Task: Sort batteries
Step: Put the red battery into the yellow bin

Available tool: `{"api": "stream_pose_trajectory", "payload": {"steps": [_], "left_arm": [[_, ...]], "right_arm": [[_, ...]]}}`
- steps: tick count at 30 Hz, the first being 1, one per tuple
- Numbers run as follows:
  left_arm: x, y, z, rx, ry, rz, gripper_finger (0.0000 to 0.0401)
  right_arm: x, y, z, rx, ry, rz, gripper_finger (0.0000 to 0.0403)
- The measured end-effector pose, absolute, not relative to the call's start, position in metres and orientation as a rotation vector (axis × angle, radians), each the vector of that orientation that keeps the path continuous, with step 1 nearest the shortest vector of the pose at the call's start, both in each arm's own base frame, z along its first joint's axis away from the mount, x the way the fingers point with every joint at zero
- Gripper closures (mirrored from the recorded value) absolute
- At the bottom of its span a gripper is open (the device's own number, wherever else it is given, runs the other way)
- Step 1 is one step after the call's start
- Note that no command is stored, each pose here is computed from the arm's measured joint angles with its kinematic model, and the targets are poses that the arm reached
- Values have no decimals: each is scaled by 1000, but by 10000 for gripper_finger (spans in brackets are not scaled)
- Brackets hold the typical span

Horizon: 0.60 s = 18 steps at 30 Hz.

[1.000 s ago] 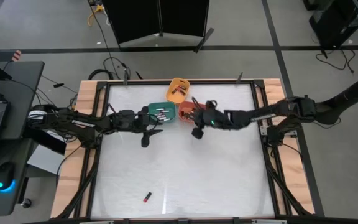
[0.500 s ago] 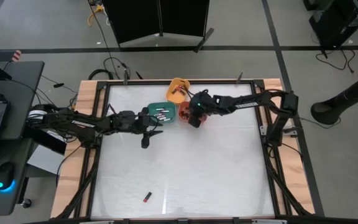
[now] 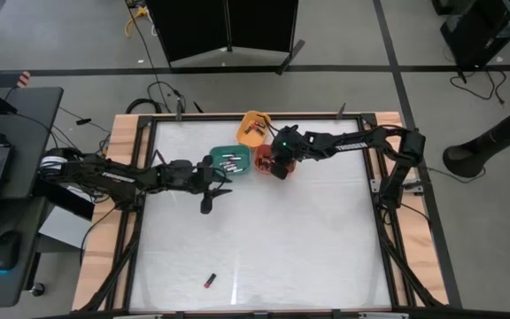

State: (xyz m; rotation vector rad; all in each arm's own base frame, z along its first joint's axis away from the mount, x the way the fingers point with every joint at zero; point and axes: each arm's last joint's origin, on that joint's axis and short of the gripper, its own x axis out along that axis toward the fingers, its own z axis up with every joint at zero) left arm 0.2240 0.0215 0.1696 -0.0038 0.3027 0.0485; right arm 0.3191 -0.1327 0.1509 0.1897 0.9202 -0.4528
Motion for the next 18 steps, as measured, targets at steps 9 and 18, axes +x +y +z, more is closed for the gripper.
{"api": "stream_pose_trajectory", "payload": {"steps": [9,18], "left_arm": [[233,0,175,10,466,0,245],[230,-48,194,-131,847,-64,245]], "right_arm": [[317,-116,168,158,919,-425,263],[307,-54,202,37,929,-457,392]]}}
